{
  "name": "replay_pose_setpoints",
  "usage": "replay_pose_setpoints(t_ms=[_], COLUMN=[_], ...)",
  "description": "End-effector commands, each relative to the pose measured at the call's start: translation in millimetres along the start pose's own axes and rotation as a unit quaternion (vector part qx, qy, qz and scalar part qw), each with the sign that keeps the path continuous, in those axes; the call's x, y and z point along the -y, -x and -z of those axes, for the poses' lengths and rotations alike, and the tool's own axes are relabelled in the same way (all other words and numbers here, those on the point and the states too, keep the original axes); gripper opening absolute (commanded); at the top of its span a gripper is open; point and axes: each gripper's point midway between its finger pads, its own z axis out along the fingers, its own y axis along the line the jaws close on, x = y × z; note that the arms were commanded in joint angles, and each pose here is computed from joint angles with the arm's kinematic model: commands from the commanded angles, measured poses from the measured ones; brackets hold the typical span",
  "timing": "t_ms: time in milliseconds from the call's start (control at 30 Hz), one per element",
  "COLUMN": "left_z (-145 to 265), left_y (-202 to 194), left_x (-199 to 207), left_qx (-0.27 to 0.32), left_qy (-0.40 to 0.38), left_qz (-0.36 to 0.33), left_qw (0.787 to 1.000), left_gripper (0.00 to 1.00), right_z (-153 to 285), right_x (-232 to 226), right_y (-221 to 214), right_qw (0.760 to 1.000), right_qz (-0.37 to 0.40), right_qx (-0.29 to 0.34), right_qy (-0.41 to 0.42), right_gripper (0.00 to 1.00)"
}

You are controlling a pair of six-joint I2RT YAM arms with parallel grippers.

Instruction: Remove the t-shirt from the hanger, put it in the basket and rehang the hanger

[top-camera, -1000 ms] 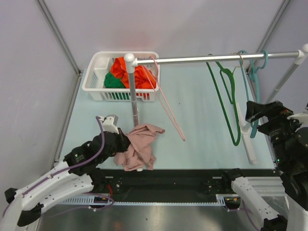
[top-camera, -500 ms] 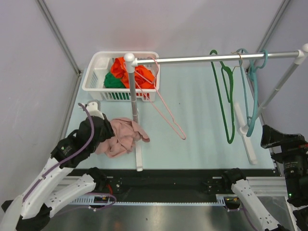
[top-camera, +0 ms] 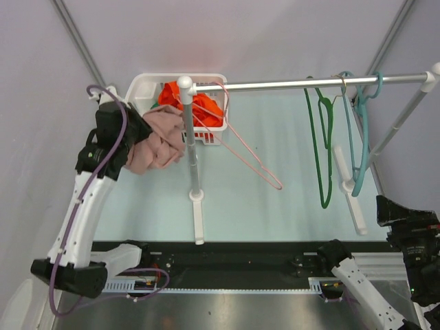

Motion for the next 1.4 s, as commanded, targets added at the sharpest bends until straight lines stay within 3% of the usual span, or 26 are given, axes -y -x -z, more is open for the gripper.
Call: replay_pose_setpoints(t_ms=[0, 167, 200, 367, 500, 600, 667, 700, 733, 900, 1000, 1033, 1200, 1267, 1367], left_z=[-11, -46, -72, -113, -160, -209, -222, -235, -239, -255, -248, -244, -201, -187, -155], left_y=[84, 134, 127, 155, 158, 113, 98, 67, 70, 55, 56, 58, 68, 59, 53], left_x=[52, 72, 71, 90, 98, 78, 60, 43, 41, 36, 35, 33, 26, 25, 30], left_qx=[0.098, 0.141, 0.125, 0.152, 0.132, 0.069, 0.068, 0.042, 0.06, 0.04, 0.03, 0.03, 0.023, 0.006, -0.003], left_qy=[-0.093, -0.106, -0.097, -0.132, -0.131, -0.09, -0.056, -0.037, -0.039, -0.032, -0.025, -0.018, 0.01, 0.009, -0.016], left_qz=[0.044, 0.059, 0.059, 0.053, 0.041, 0.031, 0.029, 0.03, 0.032, 0.02, 0.01, 0.009, 0.016, 0.022, 0.029], left_qw=[0.99, 0.983, 0.986, 0.978, 0.982, 0.993, 0.996, 0.998, 0.997, 0.998, 0.999, 0.999, 1.0, 1.0, 0.999], left_gripper=[0.0, 0.0, 0.0, 0.0, 0.0, 0.0, 0.0, 0.0, 0.0, 0.01, 0.26, 0.45, 0.92, 1.0, 1.0], right_z=[-7, -20, -22, -28, -32, -34, -37, -38, -40, -45, -48, -49, -55, -58, -60], right_x=[22, 25, 24, 22, 22, 18, 17, 16, 17, 12, 8, 6, 0, -3, -8], right_y=[-11, -44, -48, -61, -72, -79, -87, -91, -97, -114, -126, -130, -152, -162, -172], right_qw=[0.998, 0.995, 0.994, 0.993, 0.991, 0.989, 0.988, 0.987, 0.987, 0.983, 0.982, 0.981, 0.977, 0.976, 0.973], right_qz=[-0.053, -0.059, -0.065, -0.06, -0.062, -0.072, -0.071, -0.067, -0.062, -0.062, -0.055, -0.051, -0.043, -0.042, -0.044], right_qx=[-0.012, -0.076, -0.082, -0.099, -0.117, -0.129, -0.138, -0.142, -0.149, -0.17, -0.181, -0.188, -0.207, -0.215, -0.226], right_qy=[-0.025, -0.025, -0.026, -0.025, -0.021, -0.015, -0.013, -0.015, -0.016, -0.007, -0.001, 0.001, 0.006, 0.009, 0.017], right_gripper=[0.93, 0.92, 0.91, 0.92, 0.92, 0.91, 0.91, 0.91, 0.92, 0.91, 0.91, 0.91, 0.91, 0.91, 0.91])
